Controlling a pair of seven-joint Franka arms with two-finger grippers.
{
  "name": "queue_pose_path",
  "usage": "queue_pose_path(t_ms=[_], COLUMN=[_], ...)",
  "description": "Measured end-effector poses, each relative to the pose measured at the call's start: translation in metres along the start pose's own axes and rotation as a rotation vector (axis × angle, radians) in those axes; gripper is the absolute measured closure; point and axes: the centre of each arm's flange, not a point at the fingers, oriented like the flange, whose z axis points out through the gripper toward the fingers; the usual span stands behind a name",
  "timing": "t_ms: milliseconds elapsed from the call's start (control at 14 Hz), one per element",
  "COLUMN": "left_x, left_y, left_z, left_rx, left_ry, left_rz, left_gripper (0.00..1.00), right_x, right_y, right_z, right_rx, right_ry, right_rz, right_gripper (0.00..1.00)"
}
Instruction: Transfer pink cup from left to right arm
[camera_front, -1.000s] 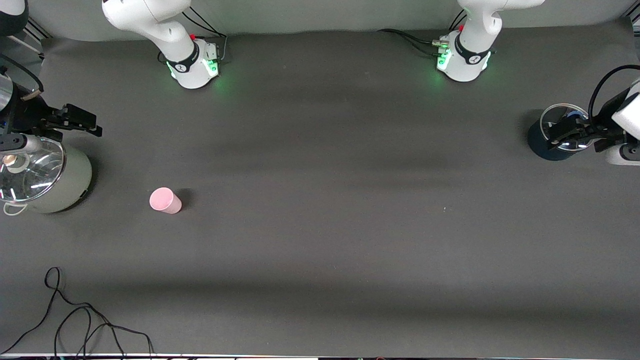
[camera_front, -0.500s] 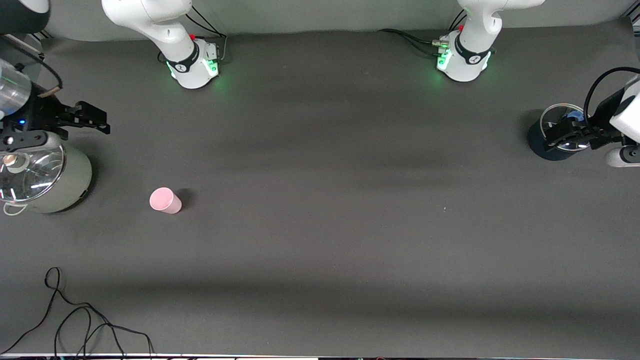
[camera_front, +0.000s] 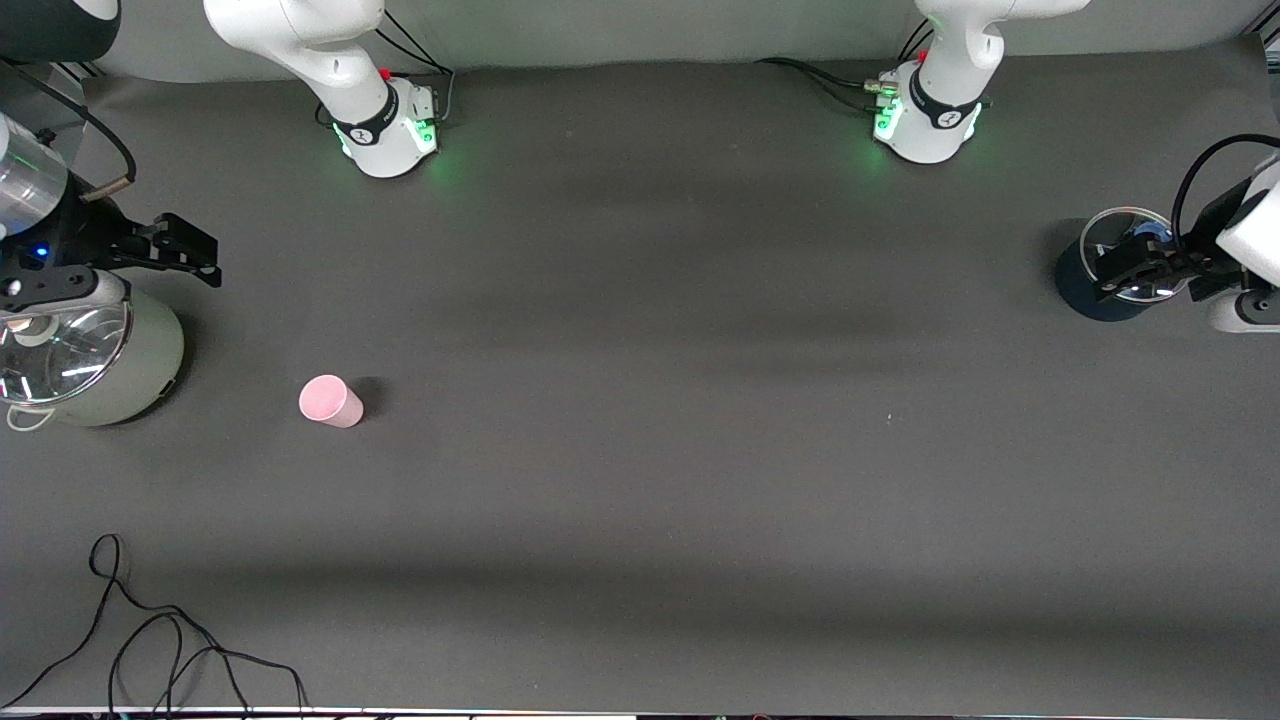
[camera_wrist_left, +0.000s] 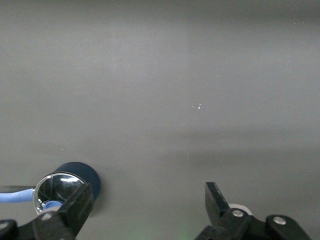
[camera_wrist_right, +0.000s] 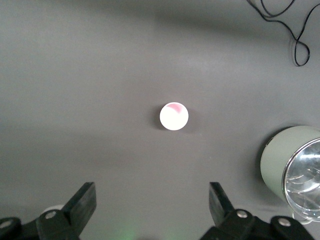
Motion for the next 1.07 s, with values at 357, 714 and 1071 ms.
queue_pose_path(t_ms=[357, 714, 1071], left_x=[0.0000, 0.0002, 0.0003], left_y=[0.0011, 0.0013, 0.0017], left_z=[0.0003, 0.0018, 0.0018], left_rx=[0.002, 0.002, 0.002], left_ry=[0.000, -0.002, -0.002], left_rz=[0.006, 0.007, 0.008], left_gripper=[0.00, 0.00, 0.00], right_x=[0.0001, 0.0030, 0.0080], right_y=[0.0005, 0.0004, -0.0016], right_z=[-0.0080, -0.0089, -0.0023], right_rx=[0.005, 0.005, 0.005], right_ry=[0.020, 0.040, 0.034], right_rz=[0.002, 0.002, -0.002], right_gripper=[0.00, 0.00, 0.00])
